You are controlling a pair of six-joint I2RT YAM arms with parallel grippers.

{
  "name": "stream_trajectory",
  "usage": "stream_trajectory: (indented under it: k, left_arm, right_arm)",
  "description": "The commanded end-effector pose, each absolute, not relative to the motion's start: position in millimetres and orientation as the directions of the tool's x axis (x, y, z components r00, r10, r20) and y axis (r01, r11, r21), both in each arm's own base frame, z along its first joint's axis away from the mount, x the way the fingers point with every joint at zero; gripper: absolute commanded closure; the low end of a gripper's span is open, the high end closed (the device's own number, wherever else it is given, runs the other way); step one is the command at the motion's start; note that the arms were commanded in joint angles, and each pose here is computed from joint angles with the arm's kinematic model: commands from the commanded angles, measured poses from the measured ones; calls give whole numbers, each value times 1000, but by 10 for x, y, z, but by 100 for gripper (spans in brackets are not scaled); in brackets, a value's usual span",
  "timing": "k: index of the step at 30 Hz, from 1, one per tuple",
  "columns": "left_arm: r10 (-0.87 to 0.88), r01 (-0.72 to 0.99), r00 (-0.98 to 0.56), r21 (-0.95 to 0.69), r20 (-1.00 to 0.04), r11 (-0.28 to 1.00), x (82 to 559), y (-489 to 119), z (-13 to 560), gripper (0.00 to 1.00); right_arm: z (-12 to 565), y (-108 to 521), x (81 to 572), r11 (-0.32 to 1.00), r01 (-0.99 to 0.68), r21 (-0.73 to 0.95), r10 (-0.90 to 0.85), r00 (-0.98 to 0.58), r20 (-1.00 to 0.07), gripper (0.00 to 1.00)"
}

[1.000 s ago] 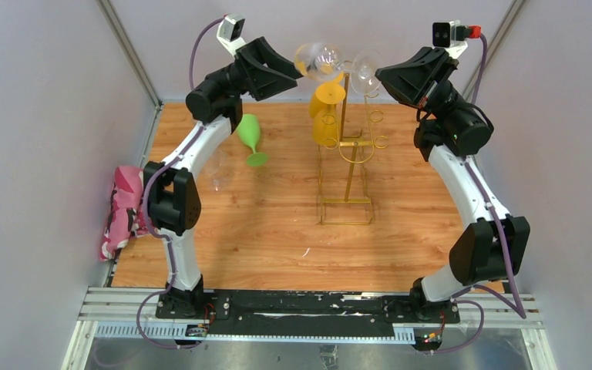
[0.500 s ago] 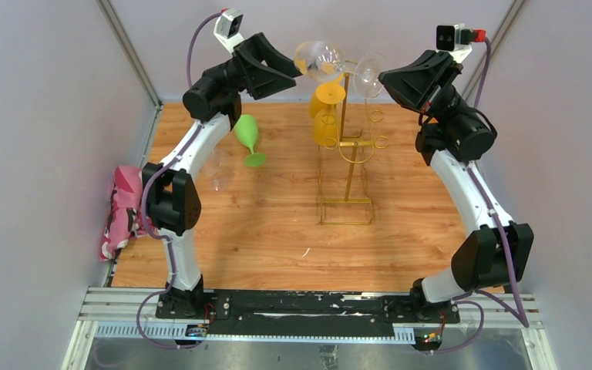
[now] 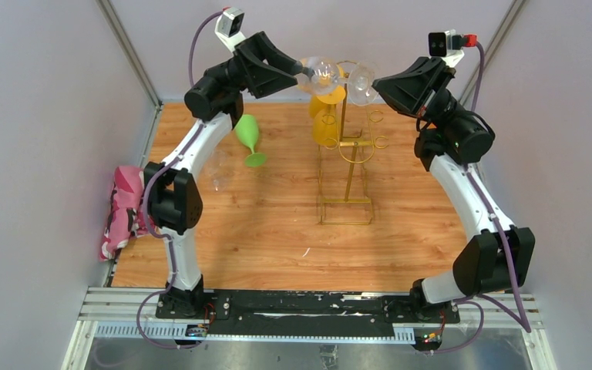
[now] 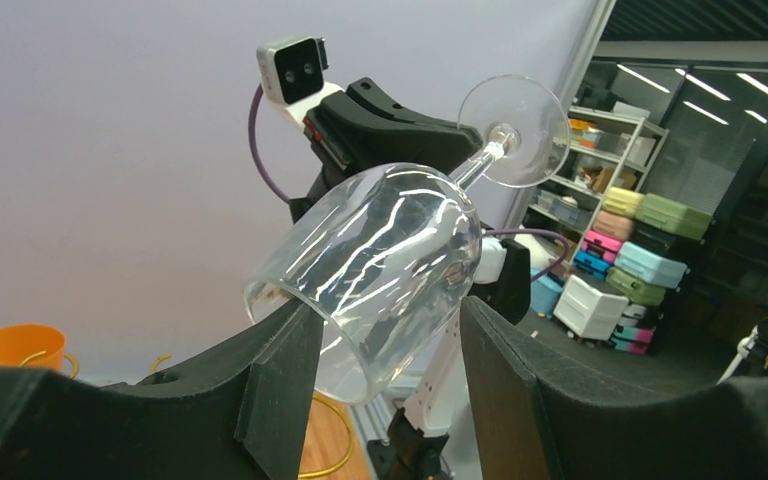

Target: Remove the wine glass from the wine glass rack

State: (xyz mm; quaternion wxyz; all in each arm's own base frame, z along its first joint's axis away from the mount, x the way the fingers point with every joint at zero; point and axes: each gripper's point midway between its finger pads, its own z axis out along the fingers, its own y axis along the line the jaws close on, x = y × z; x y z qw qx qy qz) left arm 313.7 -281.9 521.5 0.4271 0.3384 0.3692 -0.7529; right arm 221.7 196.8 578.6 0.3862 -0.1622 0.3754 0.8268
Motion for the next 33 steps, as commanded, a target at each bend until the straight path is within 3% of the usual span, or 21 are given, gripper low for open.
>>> stream_trajectory:
  k: [1,7,17,27,30,33]
  left_arm:
    - [-435,903,-364,-198,-824,-381,3023,-2782,5318,44]
    - [-453,909,-348,-178,-820,-377,2760,-2693,5454,57]
    - [-514,934,-283,-111,-809,-341,2169,-2473,5619,59]
    - [-519,940,-269,-103,-811,-326,1940,-2399,5578,67]
    - [-509,938,-288,-131,-811,-322,2008,-2425,5542,75]
    - [-501,942,-305,-178,-810,-285,2167,-2471,5498,99]
  right_arm:
    - [5735,1998,2134,-426,-775,466,513,-631,-581,100]
    - [5463,2047,2468,-423,-732,535,516,-679,-522,100]
    - [5176,2142,2768,-402,-678,615,485,-727,-485,100]
    - [5076,2282,2818,-427,-640,638,443,-764,-470,100]
    - [5095,2271,2769,-427,-647,632,446,-759,-475,100]
    - [5132,2257,2699,-425,-660,620,445,-749,-491,100]
